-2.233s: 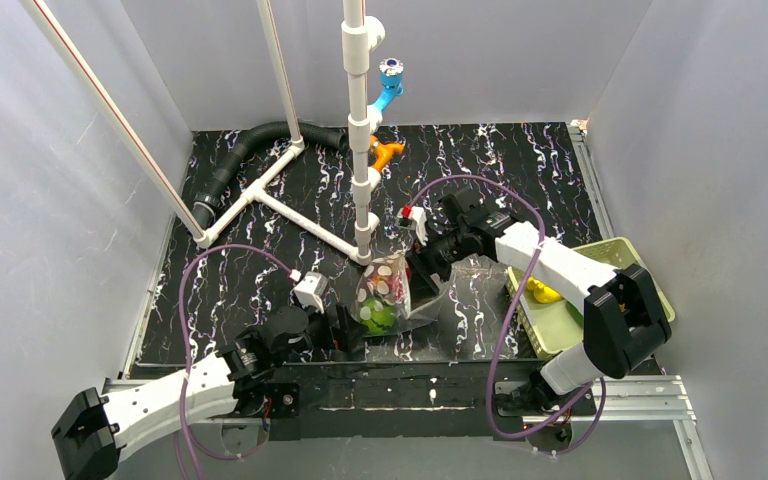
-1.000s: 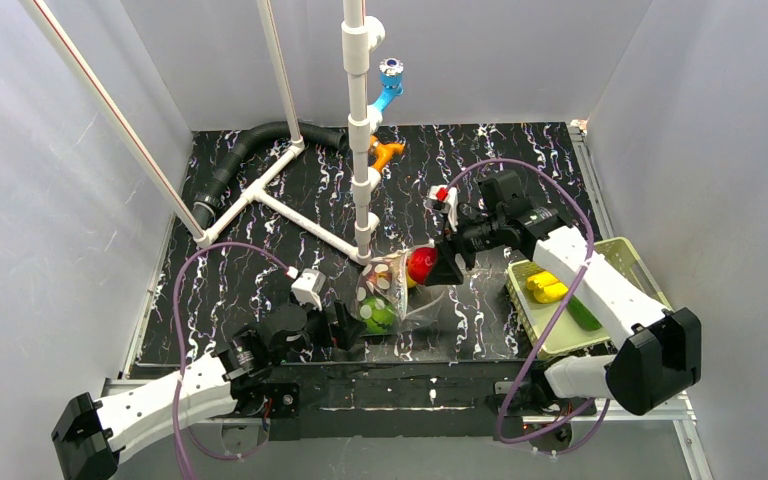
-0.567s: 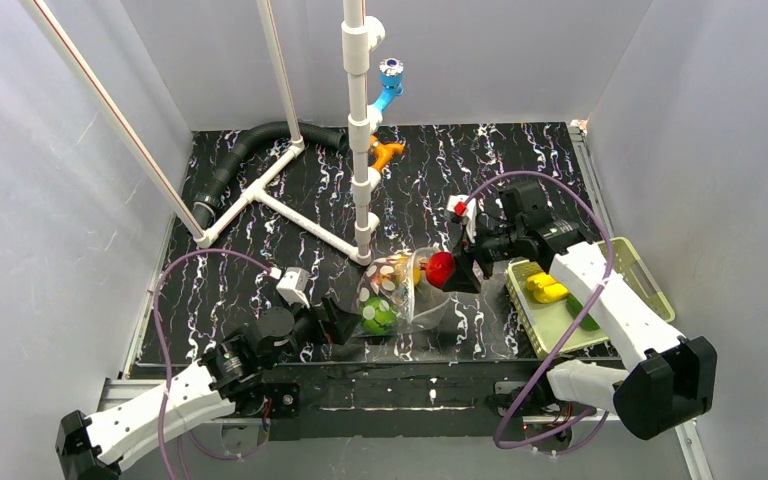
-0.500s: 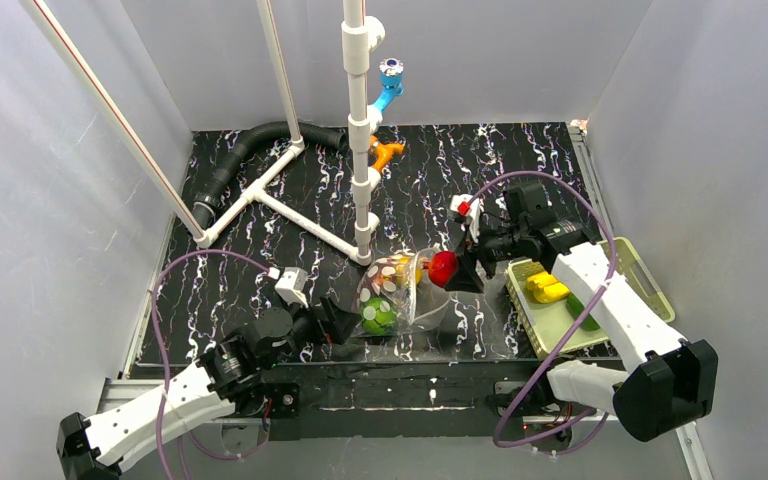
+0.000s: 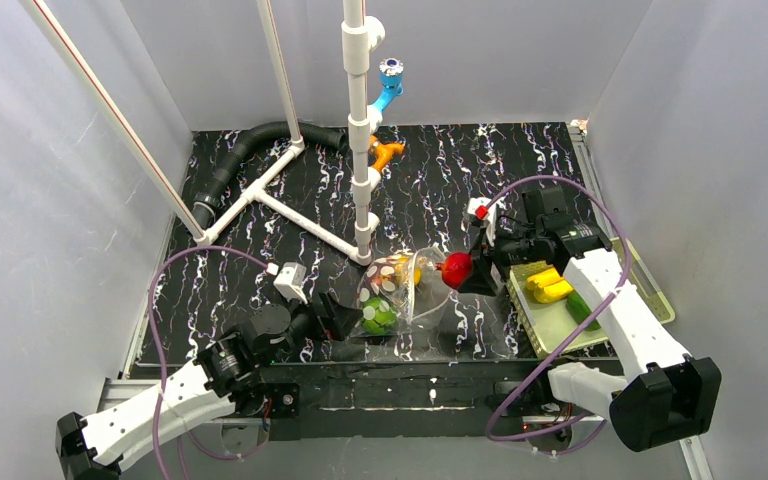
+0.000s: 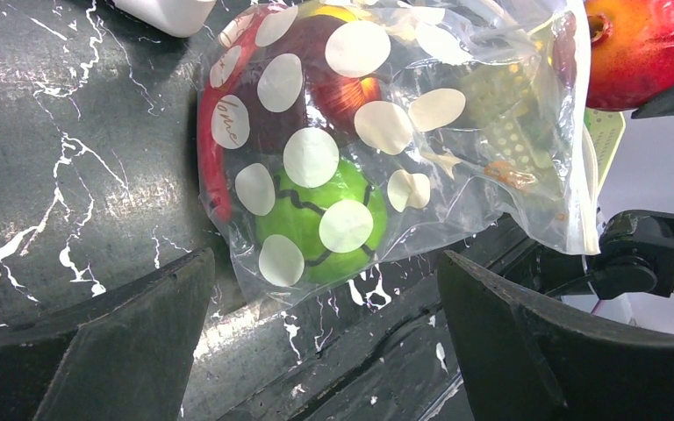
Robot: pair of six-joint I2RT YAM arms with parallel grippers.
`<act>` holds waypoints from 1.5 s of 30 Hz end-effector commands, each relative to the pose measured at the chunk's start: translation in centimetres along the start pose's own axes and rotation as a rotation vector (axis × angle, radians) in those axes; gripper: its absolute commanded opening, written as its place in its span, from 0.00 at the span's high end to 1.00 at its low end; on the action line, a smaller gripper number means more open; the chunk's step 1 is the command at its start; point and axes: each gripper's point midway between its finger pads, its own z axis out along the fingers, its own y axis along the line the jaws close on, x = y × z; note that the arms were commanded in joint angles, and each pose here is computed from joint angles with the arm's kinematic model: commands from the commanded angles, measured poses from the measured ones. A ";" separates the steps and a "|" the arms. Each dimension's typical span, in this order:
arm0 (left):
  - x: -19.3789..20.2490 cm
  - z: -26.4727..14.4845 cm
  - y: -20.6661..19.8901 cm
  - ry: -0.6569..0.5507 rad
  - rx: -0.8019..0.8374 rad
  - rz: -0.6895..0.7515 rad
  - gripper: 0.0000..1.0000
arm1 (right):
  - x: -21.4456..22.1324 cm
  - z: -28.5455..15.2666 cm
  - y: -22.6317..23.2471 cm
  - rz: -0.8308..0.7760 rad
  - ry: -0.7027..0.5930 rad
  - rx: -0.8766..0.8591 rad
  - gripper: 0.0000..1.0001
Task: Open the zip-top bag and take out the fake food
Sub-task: Pick up the fake fruit from the zipper food storage bag, then place the fake fruit in the bin.
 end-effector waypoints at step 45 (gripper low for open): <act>-0.6 -1.1 0.3 -0.013 -0.015 0.021 0.02 | 6.1 -11.3 -10.8 0.325 -0.001 0.635 0.79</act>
